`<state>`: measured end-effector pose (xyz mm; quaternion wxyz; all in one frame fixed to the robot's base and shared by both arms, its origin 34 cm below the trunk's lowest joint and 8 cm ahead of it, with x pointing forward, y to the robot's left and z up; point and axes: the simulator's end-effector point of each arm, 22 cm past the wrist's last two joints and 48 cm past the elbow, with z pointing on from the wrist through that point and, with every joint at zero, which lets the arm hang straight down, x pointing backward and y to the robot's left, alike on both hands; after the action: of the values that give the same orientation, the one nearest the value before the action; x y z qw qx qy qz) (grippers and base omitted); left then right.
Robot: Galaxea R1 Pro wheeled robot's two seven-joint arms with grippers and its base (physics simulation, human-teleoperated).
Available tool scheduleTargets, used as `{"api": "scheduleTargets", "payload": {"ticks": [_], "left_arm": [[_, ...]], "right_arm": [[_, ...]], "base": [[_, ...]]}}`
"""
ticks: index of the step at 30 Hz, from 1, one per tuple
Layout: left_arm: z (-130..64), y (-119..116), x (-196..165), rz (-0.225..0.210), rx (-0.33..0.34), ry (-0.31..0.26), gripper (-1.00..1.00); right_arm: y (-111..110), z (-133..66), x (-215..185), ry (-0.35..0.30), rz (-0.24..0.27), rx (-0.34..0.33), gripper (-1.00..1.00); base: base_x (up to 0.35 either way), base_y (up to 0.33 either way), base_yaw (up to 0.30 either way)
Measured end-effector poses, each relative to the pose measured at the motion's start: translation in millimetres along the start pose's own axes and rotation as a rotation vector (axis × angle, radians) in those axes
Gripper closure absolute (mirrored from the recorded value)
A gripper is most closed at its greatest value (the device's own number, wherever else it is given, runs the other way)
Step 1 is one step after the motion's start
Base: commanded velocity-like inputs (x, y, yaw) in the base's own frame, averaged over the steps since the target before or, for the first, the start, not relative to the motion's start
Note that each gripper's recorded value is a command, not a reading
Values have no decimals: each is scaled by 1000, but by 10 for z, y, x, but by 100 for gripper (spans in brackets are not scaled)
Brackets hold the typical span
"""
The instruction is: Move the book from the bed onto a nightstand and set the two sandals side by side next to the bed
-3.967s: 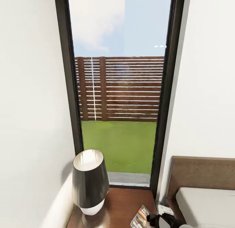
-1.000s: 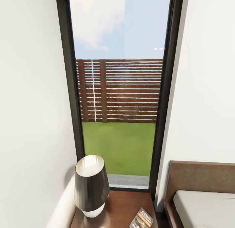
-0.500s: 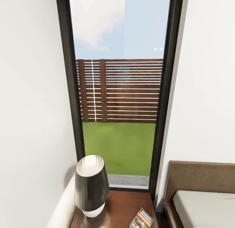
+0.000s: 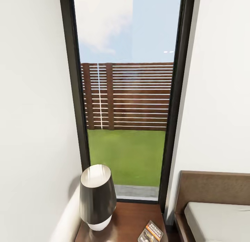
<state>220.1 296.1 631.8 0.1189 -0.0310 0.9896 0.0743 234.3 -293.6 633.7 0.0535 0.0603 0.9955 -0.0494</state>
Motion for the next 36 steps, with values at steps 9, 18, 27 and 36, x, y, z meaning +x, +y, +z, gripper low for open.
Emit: {"api": "scheduleTargets", "payload": {"ticks": [9,18,27,36], "left_arm": [[1,10,-4,-1,-1,0,-100],[1,5,-8,-1,-1,-1,-100],[1,10,-6,0,-1,0,-100],[1,9,-7,0,-1,-1,-100]], "right_arm": [[11,-1,1,0,0,-1,-100],[4,0,0,0,0,-1,-100],[10,-1,1,0,0,-1,-100],[10,-1,1,0,0,-1,-100]], "base": [[0,0,0],[0,0,0],[0,0,0],[0,0,0]]}}
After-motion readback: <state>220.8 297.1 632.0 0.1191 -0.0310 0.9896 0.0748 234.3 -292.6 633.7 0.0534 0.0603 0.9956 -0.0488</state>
